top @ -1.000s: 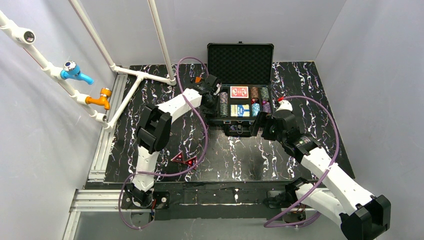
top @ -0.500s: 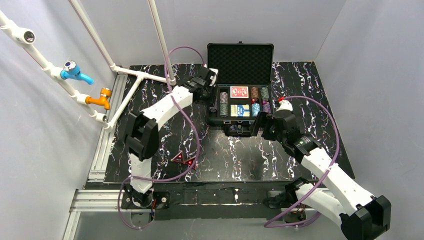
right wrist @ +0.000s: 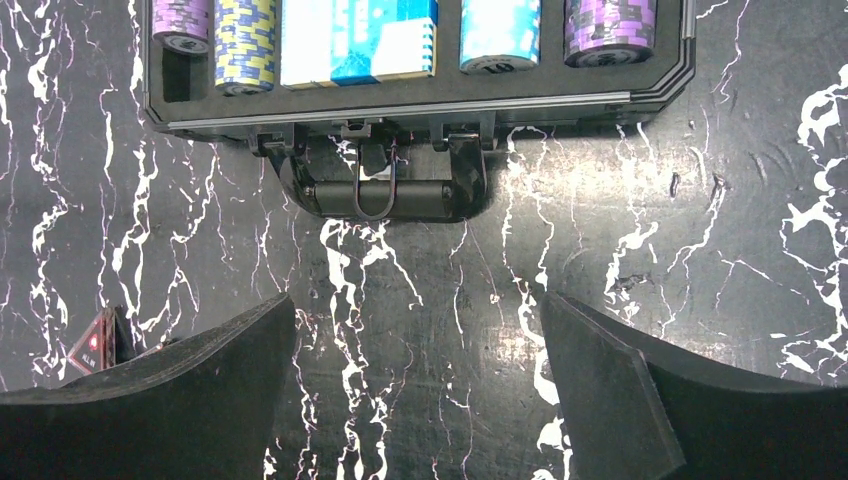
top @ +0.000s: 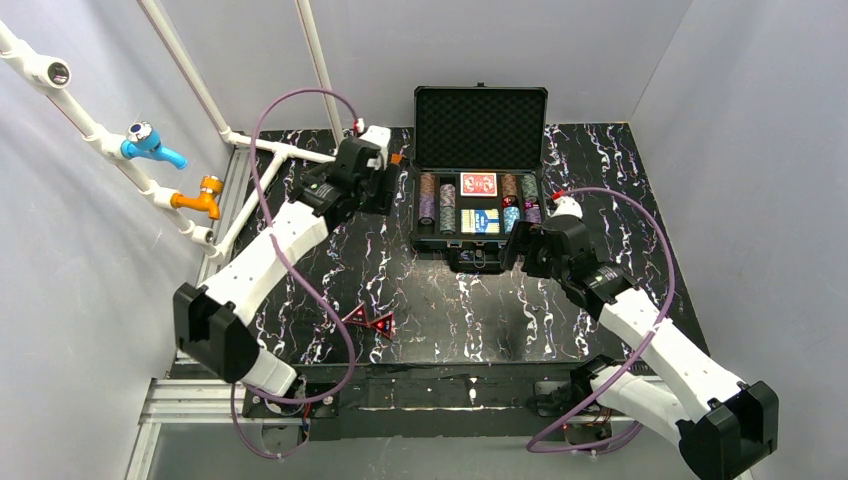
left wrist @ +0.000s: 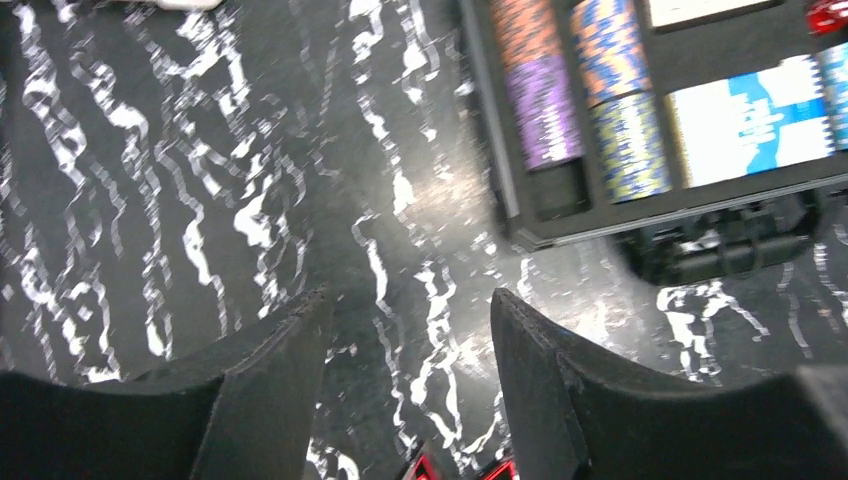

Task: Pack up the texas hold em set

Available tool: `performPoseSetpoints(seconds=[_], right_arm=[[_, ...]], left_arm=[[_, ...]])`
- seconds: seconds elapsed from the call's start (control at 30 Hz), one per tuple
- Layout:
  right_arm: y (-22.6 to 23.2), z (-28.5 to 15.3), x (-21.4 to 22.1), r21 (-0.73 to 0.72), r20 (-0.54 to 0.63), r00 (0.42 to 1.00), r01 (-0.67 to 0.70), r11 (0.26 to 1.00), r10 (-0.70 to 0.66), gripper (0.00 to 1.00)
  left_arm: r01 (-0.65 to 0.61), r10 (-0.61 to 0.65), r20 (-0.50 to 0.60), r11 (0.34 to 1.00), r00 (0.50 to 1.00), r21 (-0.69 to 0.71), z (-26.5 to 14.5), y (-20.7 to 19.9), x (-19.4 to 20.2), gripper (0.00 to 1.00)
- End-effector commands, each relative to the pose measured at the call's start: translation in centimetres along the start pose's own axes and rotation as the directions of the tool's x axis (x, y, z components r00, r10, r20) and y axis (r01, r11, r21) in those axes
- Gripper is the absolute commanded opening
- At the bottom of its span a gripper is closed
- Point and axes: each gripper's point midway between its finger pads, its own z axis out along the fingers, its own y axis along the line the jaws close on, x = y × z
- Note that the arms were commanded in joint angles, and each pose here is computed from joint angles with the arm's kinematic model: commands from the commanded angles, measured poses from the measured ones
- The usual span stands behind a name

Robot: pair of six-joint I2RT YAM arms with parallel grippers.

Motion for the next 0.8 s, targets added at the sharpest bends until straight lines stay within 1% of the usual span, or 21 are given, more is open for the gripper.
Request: performPoseSetpoints(seconds=[0.0,0.13,0.3,0.4,0.47,0.6,0.7,0.77], right_arm=[[0.9,-0.7,-2.7,-0.006,0.062,0.998,0.008,1.000,-0.008,1.00],[1.1,-0.6,-3.3,0.000,0.063,0.998,0.016,1.000,-0.016,1.00],[1.4,-0.3,-3.7,0.009,0.047,0.998,0.035,0.999,-0.035,1.00],[1.6,-0.3,-4.4,0.014,0.046,0.998,0.052,0.999,-0.053,1.00],[1.8,-0.4,-4.9,0.016,0.052,0.996,0.065,0.998,-0.065,1.00],[2.1,-0.5,-6.0,0.020,0.073,0.993,0.087,0.996,-0.088,1.00],[2.8,-0.3,-6.6,0.000,0.072,0.991,0.114,0.993,-0.114,1.00],[3.7,-0.2,-6.9,-0.042,0.068,0.988,0.142,0.989,-0.139,1.00]], left_arm=[[-0.004,0.014,0.081,0.992,0.997,-0.126,-2.4,3.8,0.5,0.61],[-0.004,0.040,0.178,0.980,0.983,-0.199,-4.8,5.8,-0.2,0.77],[0.027,0.063,0.292,0.955,0.954,-0.295,-7.3,8.2,-1.1,0.82],[0.061,0.055,0.341,0.945,0.938,-0.321,-8.1,9.0,-0.9,0.90],[0.044,0.085,0.356,0.939,0.931,-0.340,-8.4,9.4,-0.8,0.93],[0.046,0.104,0.367,0.924,0.924,-0.379,-9.1,10.2,-1.0,0.98],[0.042,0.116,0.369,0.918,0.922,-0.394,-9.3,10.5,-1.1,0.98],[0.046,0.116,0.375,0.917,0.920,-0.396,-9.5,10.6,-1.1,0.98]])
